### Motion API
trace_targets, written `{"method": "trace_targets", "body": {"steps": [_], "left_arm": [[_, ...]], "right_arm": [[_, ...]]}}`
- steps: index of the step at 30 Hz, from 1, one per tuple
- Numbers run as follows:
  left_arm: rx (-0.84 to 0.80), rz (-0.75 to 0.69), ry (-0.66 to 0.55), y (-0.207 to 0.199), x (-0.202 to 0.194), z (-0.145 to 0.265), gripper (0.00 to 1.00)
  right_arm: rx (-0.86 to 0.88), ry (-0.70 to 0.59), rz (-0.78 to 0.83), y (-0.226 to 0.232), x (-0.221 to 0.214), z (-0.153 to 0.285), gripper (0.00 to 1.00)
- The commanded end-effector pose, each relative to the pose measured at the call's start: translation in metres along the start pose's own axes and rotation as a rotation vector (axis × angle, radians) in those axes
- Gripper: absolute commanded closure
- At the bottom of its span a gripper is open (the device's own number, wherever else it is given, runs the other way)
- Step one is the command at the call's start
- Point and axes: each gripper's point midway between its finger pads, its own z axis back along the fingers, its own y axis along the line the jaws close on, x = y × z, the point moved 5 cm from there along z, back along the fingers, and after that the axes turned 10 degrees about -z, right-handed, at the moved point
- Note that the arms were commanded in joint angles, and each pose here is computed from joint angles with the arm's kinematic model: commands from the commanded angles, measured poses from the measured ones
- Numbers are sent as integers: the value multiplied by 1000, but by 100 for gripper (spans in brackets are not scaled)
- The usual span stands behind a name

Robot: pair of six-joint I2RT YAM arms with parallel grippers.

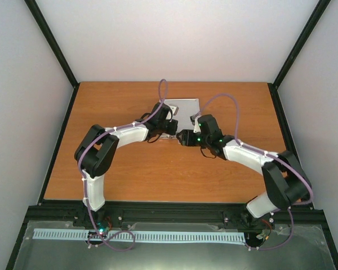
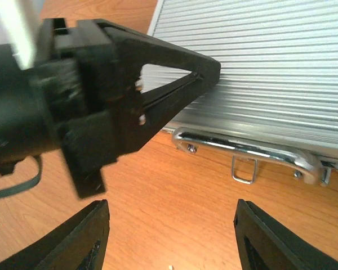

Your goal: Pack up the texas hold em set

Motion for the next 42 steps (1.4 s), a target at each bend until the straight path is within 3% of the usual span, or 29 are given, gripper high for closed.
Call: {"method": "trace_targets", "body": {"steps": [1, 10, 17, 26, 32, 38, 42], "left_arm": [[66, 16, 444, 14, -112, -9, 99], [70, 10, 434, 15, -101, -11, 99], [69, 11, 428, 16, -95, -11, 99], [54, 13, 412, 14, -87, -10, 99], [37, 70, 362, 13, -55, 25, 99], [30, 108, 370, 4, -24, 79, 99], [69, 125, 353, 11, -6, 111, 99]], "right_arm": [[-93, -98, 82, -3, -1, 26, 38], [-319, -54, 103, -39, -13, 24, 51], [-324, -10, 76, -51, -27, 10, 62], [-367, -1, 75, -56, -17, -15, 63], [-319, 77, 20, -54, -13, -21, 68], [-292, 135, -23, -44, -21, 4, 60], [-317, 111, -28, -43, -20, 21, 42]]}}
